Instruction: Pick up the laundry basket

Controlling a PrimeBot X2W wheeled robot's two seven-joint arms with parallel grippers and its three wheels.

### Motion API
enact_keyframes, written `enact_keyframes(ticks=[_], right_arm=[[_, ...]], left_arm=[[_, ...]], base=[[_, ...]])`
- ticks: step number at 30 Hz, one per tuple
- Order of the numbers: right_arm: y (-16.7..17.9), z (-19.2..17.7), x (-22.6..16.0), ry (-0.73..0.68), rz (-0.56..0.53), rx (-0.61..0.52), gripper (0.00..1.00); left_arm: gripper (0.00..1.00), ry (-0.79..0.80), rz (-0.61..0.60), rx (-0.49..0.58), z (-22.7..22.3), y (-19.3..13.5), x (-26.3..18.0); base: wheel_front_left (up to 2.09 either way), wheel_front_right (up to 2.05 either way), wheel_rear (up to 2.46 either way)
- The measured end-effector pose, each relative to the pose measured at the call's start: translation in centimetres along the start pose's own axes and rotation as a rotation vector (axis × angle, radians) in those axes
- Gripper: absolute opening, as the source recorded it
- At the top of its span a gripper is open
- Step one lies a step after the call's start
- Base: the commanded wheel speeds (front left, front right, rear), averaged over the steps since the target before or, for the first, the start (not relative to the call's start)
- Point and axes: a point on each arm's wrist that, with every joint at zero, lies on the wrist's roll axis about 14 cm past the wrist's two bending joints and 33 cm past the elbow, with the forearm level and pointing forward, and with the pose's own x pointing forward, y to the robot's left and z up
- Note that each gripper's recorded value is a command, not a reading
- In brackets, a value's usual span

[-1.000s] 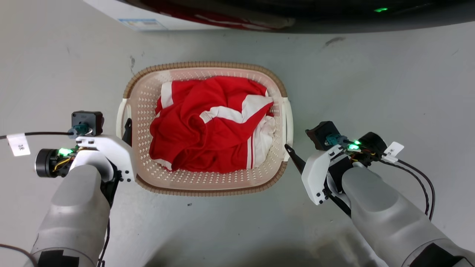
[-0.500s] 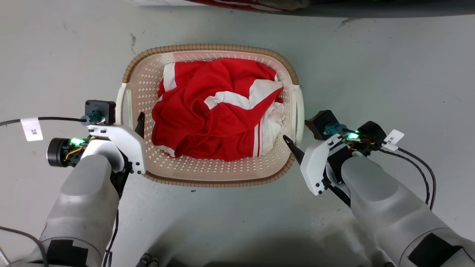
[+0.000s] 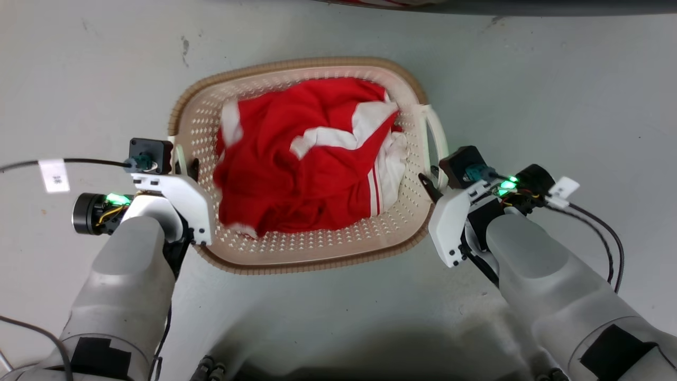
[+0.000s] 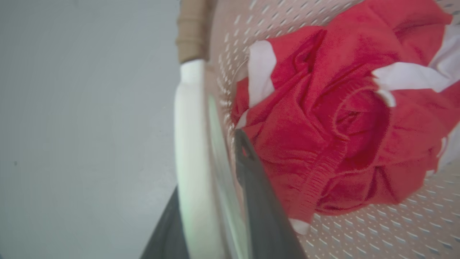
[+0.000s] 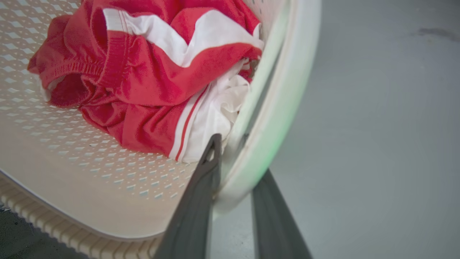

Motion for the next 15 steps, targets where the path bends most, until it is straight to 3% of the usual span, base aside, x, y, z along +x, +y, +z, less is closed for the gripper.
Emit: enact_keyframes(ticks=[15], right_arm=[[0.3,1.3,-2.9,0.004,-0.030,-0.031,0.00]], left_arm=[[0.00,-0.035,-0.024,-0.044,1.4,-1.6,-2.9]], base=[[0.00,0.00,0.00]])
